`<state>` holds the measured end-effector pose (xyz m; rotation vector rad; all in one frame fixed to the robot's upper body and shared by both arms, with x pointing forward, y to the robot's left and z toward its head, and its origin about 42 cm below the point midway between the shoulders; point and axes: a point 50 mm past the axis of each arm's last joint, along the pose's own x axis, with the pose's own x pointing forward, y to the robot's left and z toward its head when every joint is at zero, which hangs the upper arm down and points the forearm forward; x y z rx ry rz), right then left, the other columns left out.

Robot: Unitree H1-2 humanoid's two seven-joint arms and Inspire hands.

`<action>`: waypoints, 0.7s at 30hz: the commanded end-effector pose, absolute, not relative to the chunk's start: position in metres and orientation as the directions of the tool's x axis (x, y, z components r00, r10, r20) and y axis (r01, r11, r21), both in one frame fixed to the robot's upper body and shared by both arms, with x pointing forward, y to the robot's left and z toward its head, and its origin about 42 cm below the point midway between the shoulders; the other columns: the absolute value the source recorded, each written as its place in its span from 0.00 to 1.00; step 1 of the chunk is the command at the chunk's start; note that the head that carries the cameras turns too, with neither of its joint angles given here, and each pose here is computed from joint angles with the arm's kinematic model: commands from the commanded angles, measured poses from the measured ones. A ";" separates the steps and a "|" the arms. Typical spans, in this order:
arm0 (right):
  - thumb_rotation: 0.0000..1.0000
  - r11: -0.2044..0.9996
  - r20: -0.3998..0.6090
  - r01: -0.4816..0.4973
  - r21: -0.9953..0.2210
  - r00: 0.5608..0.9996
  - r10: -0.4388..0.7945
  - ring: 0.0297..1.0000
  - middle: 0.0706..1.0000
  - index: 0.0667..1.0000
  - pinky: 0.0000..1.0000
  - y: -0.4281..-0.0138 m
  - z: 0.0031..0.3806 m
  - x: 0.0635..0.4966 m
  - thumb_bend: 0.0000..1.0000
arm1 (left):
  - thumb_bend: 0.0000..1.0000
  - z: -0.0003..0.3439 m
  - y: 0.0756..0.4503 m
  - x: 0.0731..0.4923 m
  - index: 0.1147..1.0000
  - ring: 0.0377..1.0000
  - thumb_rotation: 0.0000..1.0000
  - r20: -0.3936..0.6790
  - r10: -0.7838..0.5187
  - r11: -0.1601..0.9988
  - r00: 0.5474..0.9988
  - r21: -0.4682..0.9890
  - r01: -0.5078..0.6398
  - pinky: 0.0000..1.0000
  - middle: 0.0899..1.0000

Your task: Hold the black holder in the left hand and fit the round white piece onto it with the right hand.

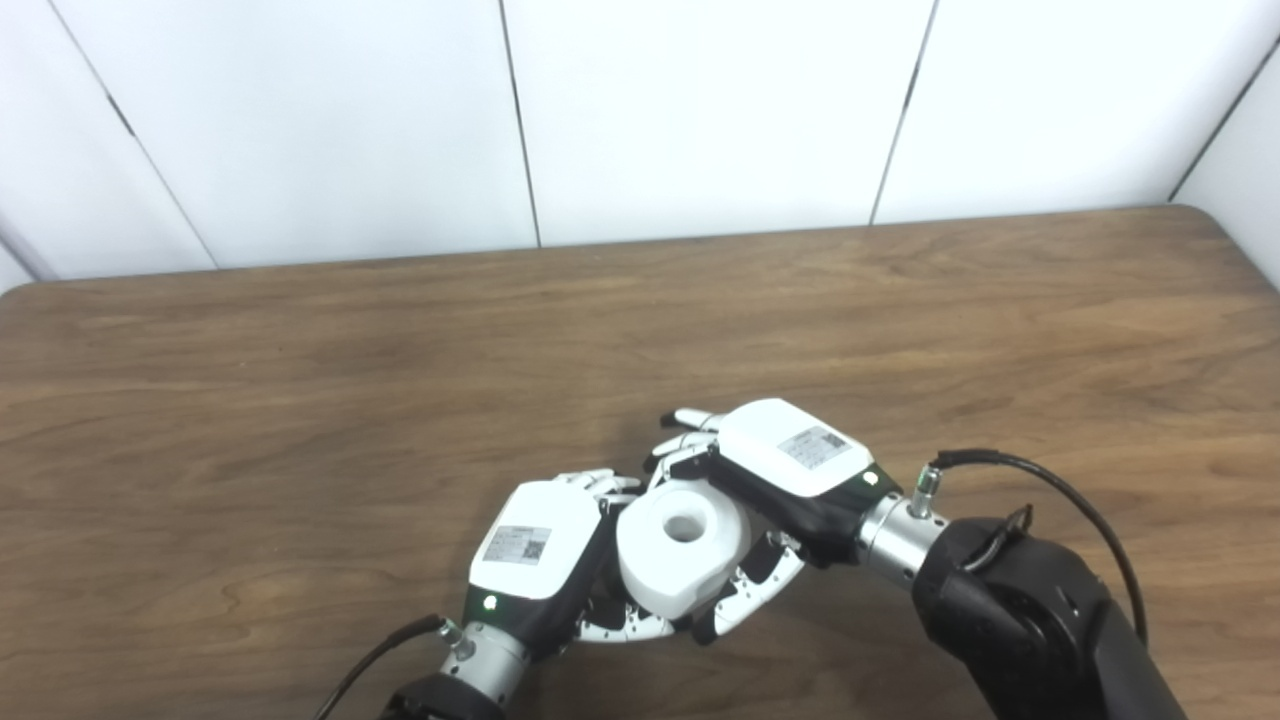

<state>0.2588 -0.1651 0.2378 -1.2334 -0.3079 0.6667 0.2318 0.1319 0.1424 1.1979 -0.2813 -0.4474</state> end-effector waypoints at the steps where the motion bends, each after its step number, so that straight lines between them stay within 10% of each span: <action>1: 0.37 0.179 -0.096 -0.263 -0.948 0.772 0.629 0.95 0.81 0.64 0.90 -0.164 0.249 0.259 1.00 | 0.52 0.134 0.130 0.227 0.42 0.83 0.05 -0.085 -0.492 0.259 0.866 0.936 0.239 0.80 0.76; 21: 0.40 0.155 -0.034 -0.174 -0.972 0.763 0.645 0.96 0.86 0.74 0.98 -0.166 0.285 0.250 1.00 | 0.52 0.131 0.130 0.228 0.42 0.82 0.05 -0.091 -0.491 0.244 0.866 0.940 0.237 0.79 0.75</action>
